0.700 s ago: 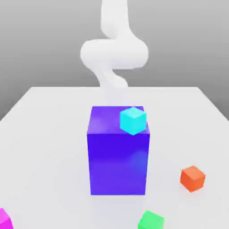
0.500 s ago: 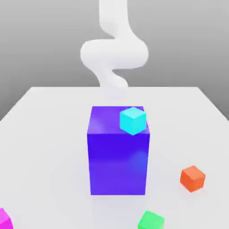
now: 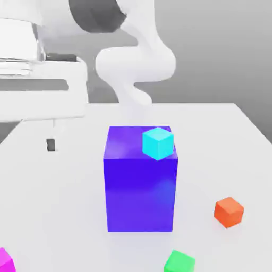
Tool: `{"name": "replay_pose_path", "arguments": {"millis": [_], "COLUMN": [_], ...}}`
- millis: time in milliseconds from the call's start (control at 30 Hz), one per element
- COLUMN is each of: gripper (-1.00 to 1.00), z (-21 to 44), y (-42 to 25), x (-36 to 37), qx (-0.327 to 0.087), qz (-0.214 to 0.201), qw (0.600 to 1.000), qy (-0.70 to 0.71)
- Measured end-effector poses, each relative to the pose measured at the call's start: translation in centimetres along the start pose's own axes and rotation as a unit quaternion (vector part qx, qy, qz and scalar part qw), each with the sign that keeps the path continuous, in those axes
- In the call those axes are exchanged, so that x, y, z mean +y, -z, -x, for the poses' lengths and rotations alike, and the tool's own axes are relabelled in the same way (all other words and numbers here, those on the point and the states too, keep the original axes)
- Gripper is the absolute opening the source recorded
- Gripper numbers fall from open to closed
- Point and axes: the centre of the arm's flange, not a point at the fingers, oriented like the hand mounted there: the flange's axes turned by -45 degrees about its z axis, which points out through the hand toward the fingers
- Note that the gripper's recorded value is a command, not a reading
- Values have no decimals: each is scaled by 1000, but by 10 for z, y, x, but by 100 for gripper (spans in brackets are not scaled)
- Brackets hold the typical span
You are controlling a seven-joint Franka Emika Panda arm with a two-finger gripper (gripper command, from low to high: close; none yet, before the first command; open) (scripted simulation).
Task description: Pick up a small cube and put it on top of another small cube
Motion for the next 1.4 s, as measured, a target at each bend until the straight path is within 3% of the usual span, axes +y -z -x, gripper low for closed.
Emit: {"name": "replay_pose_path", "arguments": {"millis": [367, 500, 533, 733, 900, 1400], "gripper": [0, 0, -100, -100, -100, -100], "z": [108, 134, 138, 141, 125, -16], "y": [-164, -224, -237, -243, -190, -169], "x": [44, 43, 41, 40, 44, -103], "qx": [-104, -115, -116, -116, -116, -107], "qz": [-65, -74, -74, -76, -76, -88], "qw": [984, 980, 980, 980, 980, 941], "qy": [126, 141, 142, 141, 144, 310]}}
